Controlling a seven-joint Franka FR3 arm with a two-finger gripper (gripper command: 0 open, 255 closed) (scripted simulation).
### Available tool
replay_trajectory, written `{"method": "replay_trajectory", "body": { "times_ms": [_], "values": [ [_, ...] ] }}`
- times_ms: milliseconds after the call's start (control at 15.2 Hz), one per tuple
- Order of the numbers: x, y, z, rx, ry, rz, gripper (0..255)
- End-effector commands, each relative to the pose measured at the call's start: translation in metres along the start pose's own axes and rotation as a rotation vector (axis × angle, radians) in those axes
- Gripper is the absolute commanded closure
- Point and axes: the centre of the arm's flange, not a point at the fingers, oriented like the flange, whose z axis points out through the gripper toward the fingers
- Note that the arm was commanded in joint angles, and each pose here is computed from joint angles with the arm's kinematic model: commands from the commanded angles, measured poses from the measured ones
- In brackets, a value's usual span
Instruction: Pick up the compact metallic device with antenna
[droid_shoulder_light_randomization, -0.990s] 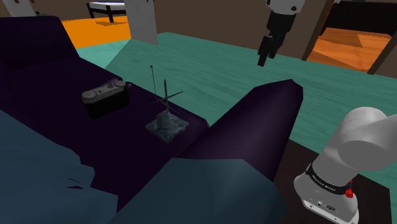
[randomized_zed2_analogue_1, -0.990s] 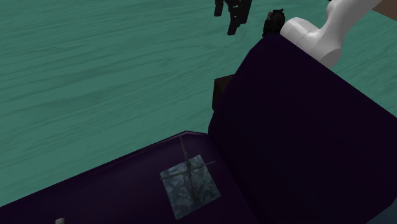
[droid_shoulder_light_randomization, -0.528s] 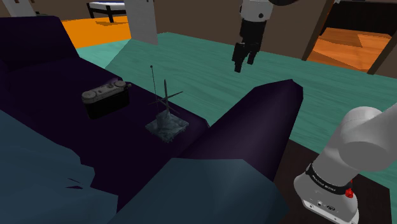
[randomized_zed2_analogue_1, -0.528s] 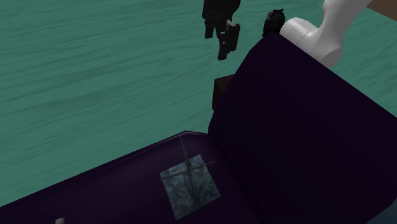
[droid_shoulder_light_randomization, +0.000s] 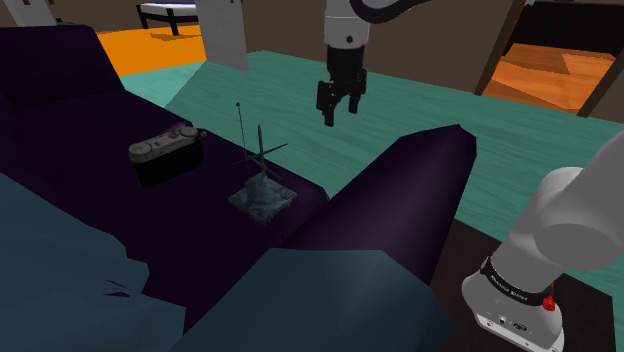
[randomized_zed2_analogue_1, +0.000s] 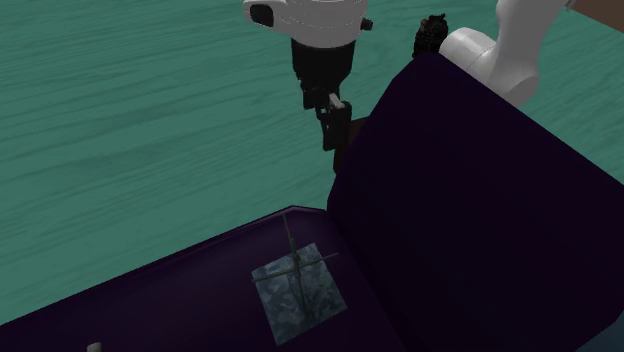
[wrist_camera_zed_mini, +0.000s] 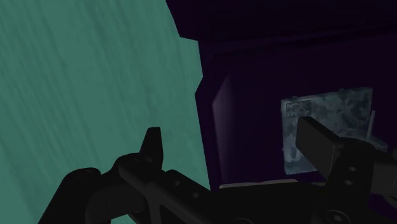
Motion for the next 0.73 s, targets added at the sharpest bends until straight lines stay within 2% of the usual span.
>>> {"method": "replay_trajectory", "body": {
  "times_ms": [0, 660],
  "values": [
    [0.016, -0.021, 0.008, 0.004, -0.015, 0.003, 0],
    [0.105, -0.120, 0.043, 0.018, -0.086, 0.016, 0]
  ]
}}
